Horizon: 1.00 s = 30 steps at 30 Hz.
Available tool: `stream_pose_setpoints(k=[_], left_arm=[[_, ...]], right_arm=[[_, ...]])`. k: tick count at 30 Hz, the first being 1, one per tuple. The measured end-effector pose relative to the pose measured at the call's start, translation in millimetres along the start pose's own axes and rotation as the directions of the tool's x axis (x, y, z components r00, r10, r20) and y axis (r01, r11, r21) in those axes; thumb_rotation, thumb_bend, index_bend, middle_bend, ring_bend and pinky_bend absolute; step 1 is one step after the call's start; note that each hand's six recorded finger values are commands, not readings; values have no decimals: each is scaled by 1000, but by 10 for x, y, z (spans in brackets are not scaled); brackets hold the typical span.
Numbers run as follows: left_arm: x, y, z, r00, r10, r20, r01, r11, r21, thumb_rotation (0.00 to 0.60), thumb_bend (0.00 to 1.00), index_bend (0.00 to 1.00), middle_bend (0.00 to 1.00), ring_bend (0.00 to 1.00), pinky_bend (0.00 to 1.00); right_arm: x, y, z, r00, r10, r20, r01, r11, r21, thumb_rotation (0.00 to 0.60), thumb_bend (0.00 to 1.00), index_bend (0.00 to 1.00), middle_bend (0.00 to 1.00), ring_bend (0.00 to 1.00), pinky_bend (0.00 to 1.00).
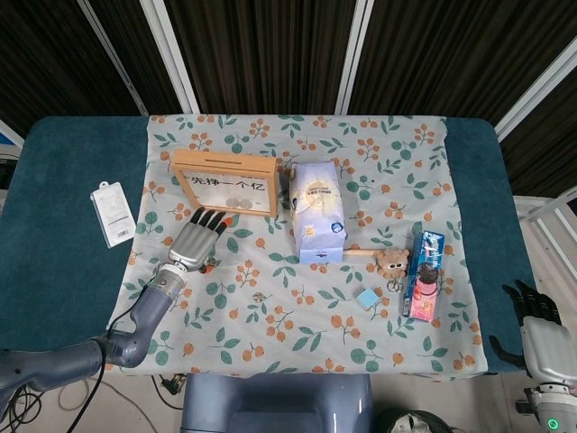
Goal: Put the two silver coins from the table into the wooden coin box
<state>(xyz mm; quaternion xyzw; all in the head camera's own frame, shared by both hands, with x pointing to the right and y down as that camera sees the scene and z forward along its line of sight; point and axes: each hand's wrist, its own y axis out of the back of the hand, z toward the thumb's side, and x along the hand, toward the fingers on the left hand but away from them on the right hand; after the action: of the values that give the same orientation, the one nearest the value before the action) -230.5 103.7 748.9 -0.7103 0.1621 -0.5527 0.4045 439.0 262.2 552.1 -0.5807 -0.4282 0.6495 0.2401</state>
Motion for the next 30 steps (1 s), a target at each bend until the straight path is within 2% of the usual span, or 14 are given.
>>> stream_pose_setpoints(k=[12,23,27,30], left_arm=[[8,14,-2,1000,12,-7,-12,1000,22,600,73,115,39,0,0],[12,-56,1,1000,-9,-8,9,1000,24,600,73,130,39,0,0],[18,-69,20,1000,-11,-5,11,1000,23,600,73,182,39,0,0],[17,-88,38,1000,-14,1,14,1000,23,600,81,284,42,0,0]], right_arm=[[4,-10,-3,1000,9,5,-9,1000,4,600,369,126,46,36,0],[8,-19,-11,1000,25,11,-25,1000,6,600,369,126,46,36,0],[7,-14,-10,1000,24,10,-25,1000,7,600,369,126,46,36,0],[6,-16,-11,1000,25,10,-25,1000,8,600,369,126,46,36,0]])
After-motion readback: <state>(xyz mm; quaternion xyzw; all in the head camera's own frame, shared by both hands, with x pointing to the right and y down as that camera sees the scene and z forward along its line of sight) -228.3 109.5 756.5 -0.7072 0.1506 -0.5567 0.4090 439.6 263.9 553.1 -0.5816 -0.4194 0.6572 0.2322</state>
